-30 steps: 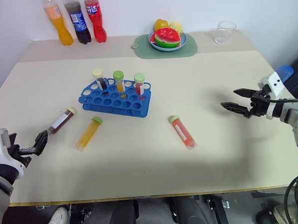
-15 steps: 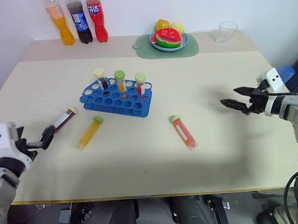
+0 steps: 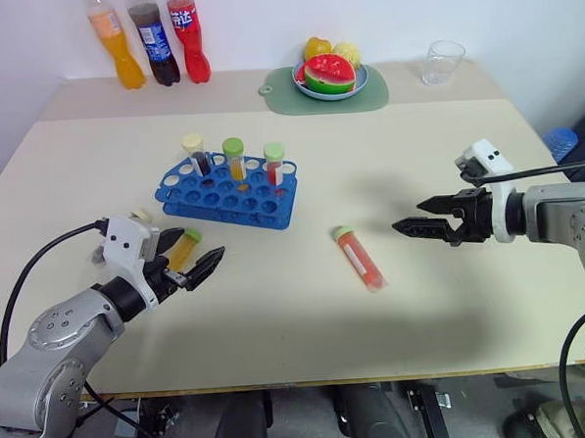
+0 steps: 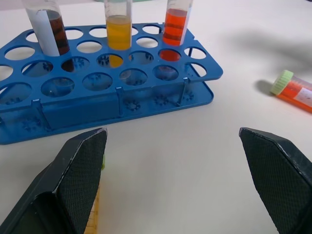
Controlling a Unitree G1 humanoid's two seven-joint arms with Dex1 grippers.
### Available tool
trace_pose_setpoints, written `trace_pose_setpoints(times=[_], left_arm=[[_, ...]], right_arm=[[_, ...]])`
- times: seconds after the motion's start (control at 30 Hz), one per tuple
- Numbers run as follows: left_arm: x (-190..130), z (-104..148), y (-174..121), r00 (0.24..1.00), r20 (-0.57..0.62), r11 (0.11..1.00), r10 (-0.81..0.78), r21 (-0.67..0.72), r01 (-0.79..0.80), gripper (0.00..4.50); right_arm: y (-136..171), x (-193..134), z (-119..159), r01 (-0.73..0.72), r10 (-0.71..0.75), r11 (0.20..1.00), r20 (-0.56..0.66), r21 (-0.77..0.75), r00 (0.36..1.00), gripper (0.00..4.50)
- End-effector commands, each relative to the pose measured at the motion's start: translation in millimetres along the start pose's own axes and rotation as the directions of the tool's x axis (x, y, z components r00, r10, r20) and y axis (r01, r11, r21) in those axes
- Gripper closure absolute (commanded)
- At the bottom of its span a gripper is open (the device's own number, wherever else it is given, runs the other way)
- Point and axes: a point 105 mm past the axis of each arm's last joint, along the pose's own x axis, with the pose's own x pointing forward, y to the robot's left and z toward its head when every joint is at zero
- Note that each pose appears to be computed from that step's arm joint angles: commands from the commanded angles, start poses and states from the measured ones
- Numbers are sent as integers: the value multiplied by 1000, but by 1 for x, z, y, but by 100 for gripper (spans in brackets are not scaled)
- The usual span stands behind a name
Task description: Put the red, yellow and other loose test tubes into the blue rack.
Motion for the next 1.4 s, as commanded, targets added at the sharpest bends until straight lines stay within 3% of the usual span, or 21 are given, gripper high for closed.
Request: trace_pose_setpoints(times=[0.03,0.43,0.47,0.5,0.6,0.97,1.2,1.4], left_arm=[[-1,8,-2,1000,28,999,-13,31,12,4],[-1,8,-2,1000,28,999,-13,31,12,4],[8,-4,-35,979,-40,972,-200,117,203,4],[9,-12,-50,965,-62,955,-254,146,260,4],[9,-17,-60,961,-56,945,-271,175,276,4],[7,-22,-66,933,-81,912,-351,195,360,4],[1,-33,-73,895,-154,870,-420,211,445,4],[3,-33,-74,892,-151,866,-427,215,451,4]], right_arm=[[4,-7,13,11,-9,999,34,-40,999,0],[5,-7,13,13,-11,999,35,-37,999,0],[10,19,8,24,-23,999,-31,34,999,0],[17,43,8,45,-38,996,-88,74,995,0],[28,70,11,85,-70,991,-154,99,986,0],[31,71,10,90,-72,992,-184,94,980,0],[44,66,-6,-12,50,992,-318,122,947,0],[47,73,-15,13,56,984,-378,176,924,0]])
